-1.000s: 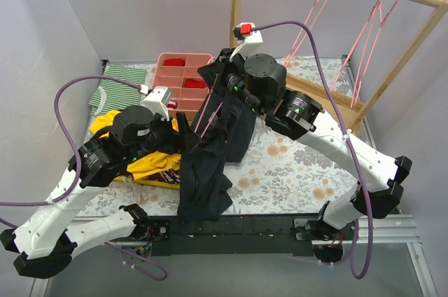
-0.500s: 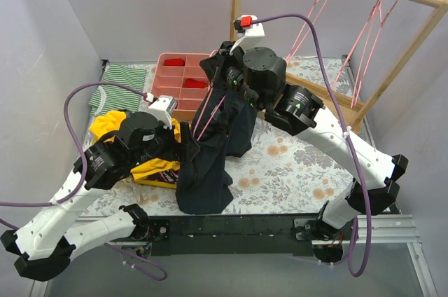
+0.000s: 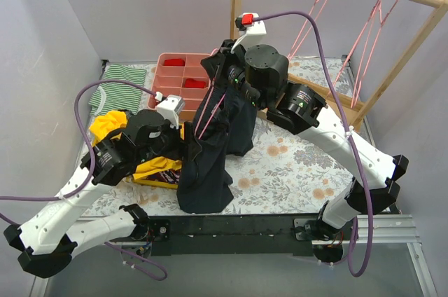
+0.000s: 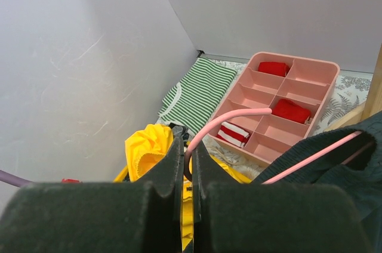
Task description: Place the shorts on the hanger
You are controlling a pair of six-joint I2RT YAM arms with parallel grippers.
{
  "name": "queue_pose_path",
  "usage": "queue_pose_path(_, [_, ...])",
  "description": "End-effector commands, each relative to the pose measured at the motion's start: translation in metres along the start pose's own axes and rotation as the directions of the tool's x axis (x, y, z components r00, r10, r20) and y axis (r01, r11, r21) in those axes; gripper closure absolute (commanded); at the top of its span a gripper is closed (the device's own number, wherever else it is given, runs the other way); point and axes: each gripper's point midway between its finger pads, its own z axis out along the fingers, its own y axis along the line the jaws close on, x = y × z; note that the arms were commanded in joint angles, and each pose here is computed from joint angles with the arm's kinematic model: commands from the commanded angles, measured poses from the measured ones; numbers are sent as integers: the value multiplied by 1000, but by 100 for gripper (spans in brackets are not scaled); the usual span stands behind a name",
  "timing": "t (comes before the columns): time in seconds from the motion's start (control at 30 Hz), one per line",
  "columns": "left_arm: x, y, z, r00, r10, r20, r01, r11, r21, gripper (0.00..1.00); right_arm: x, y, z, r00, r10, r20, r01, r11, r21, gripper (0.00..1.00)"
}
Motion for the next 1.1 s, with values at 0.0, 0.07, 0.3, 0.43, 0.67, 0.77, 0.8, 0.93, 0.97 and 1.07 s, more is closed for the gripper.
queue_pose_path(0.0, [-1, -4, 5, 999, 37, 2, -37, 999, 20, 41, -44, 11, -9, 993, 37, 116, -33, 999, -35, 99])
queue_pose_path(0.07, [-2, -5, 7, 999, 42, 2, -42, 999, 20, 42, -44, 10, -10, 993, 34, 115, -31, 999, -34, 99])
queue_pose_path(0.3, [7, -14, 13, 994, 93, -50, -90, 994, 57, 36, -46, 10, -10, 992, 31, 121, -27, 999, -33, 99])
queue_pose_path(0.43, [11, -15, 11, 991, 119, -58, -117, 992, 43, 33, -44, 10, -10, 993, 27, 117, -23, 999, -31, 99])
queue_pose_path(0.67, [1, 1, 14, 994, 109, -13, -109, 992, -64, 44, -40, 10, -9, 994, 33, 106, -29, 999, -37, 99])
queue_pose_path(0.77, [3, 8, 20, 993, 120, -19, -121, 986, -112, 53, -42, 11, -10, 993, 38, 109, -33, 999, -40, 99])
queue_pose_path(0.8, [2, 8, 21, 992, 126, -17, -127, 985, -117, 55, -43, 12, -11, 993, 37, 111, -33, 999, -43, 99])
queue_pose_path(0.93, [-16, -2, 22, 988, 141, 69, -132, 984, -120, 78, -44, 11, -13, 993, 37, 110, -32, 999, -42, 99])
queue_pose_path(0.97, [-19, -3, 22, 986, 144, 83, -134, 984, -119, 92, -42, 10, -13, 994, 36, 105, -32, 999, -38, 99])
queue_pose_path(1.07, [-35, -11, 15, 974, 147, 170, -130, 986, -103, 100, -37, 5, -16, 995, 27, 98, -25, 999, -29, 99])
